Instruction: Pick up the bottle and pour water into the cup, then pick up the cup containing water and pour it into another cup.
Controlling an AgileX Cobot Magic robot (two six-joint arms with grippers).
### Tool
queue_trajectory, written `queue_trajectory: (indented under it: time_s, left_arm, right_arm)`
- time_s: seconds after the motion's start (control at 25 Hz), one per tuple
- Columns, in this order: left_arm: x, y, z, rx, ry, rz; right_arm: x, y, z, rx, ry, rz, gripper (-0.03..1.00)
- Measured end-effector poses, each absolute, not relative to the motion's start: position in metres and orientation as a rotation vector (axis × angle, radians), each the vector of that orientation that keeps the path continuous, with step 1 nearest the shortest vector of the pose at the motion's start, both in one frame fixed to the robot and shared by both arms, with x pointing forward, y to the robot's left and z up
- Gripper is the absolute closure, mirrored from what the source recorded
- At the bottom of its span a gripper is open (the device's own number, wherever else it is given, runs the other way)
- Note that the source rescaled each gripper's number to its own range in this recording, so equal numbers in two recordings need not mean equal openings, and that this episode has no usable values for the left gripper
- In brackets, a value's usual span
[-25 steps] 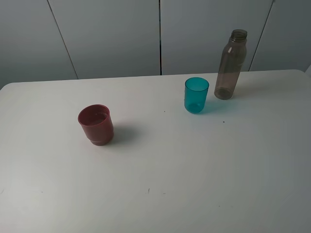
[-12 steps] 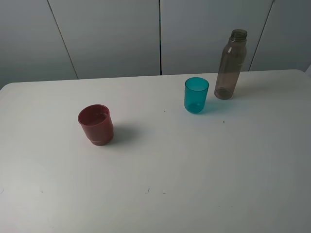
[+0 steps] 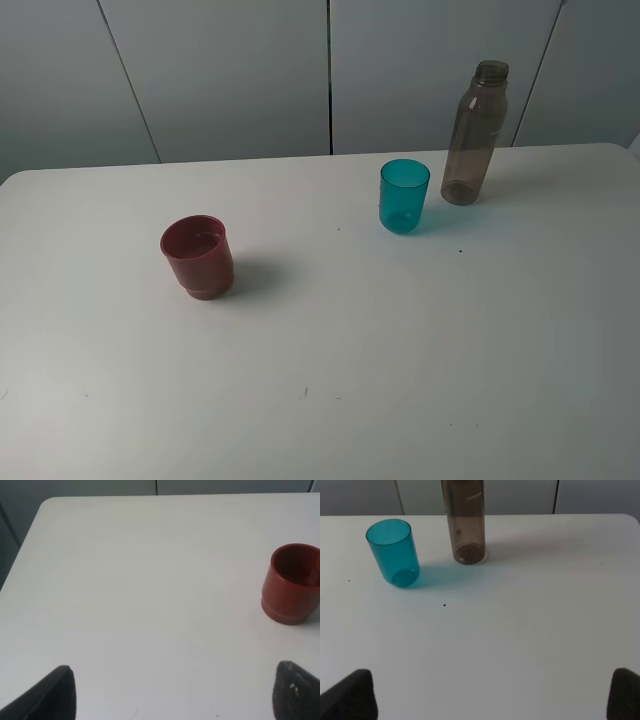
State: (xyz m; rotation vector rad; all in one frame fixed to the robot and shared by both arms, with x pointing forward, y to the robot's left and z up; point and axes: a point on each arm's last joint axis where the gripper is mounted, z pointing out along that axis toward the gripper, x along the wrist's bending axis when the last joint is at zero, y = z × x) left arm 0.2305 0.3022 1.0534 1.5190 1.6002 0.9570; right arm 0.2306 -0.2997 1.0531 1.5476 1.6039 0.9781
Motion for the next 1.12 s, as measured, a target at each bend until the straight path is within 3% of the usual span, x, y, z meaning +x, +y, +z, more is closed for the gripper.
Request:
queue_trajectory:
  time_s: [1.12]
  left_arm:
    - [0.2305,0.3022,1.0534,1.521,1.599,0.958]
  right_arm:
    - [0.2306,-0.2997,1.0531,1.548,1.604,0.978,-0.03]
